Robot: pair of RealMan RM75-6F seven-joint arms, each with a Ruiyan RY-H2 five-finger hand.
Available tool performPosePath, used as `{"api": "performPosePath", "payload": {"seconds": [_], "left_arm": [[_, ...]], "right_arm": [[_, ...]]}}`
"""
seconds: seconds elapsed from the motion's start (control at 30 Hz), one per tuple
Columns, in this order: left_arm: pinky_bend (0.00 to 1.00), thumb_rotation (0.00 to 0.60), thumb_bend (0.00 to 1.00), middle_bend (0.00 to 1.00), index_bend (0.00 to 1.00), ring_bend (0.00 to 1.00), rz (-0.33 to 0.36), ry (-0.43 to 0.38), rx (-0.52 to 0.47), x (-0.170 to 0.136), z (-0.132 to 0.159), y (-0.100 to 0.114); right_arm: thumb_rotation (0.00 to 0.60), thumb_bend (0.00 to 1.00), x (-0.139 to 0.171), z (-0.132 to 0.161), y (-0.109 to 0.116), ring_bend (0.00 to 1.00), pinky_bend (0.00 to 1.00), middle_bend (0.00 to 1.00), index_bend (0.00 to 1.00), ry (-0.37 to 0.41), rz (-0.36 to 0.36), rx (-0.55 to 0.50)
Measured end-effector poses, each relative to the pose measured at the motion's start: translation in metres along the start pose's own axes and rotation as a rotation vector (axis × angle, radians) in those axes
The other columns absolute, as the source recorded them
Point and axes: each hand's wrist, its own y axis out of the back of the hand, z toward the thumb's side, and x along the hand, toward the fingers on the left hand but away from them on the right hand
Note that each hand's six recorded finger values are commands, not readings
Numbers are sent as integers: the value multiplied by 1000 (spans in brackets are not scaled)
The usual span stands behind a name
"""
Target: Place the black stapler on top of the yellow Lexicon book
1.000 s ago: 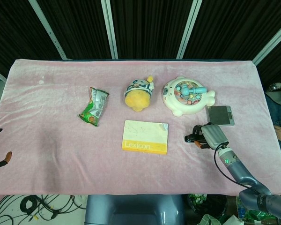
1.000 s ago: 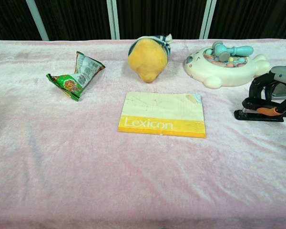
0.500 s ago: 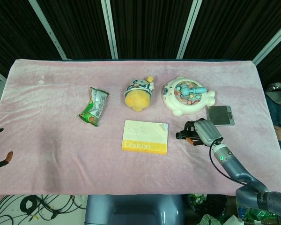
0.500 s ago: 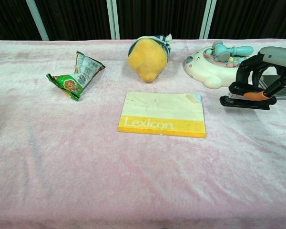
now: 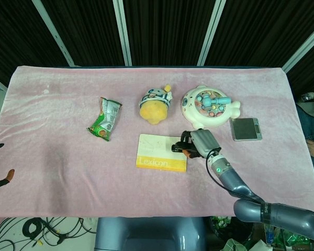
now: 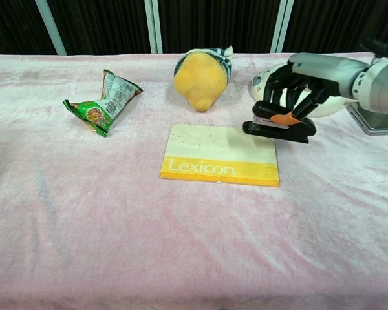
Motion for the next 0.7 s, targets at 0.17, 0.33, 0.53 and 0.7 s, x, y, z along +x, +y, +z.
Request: {"api": "performPosePath", "payload": {"seconds": [0.17, 0.33, 0.53, 0.7], "left_arm": [[0, 600, 305, 31, 168, 0, -2, -1, 0, 0, 1, 0], [0, 600, 305, 31, 168, 0, -3, 1, -1, 1, 1, 0], [0, 600, 305, 31, 168, 0, -4, 3, 0, 1, 0, 0], [0, 600, 305, 31, 168, 0, -3, 0, 1, 1, 1, 0]], "right_arm": [[600, 438, -17, 30, -18, 522, 331, 535, 618, 13, 11, 14], [600, 437, -28, 52, -30, 523, 331, 537, 618, 27, 16, 23], [600, 436, -38, 72, -36, 524, 331, 537, 618, 43, 7, 42], [600, 435, -44, 73, -38, 524, 331, 537, 618, 25, -2, 77]]}}
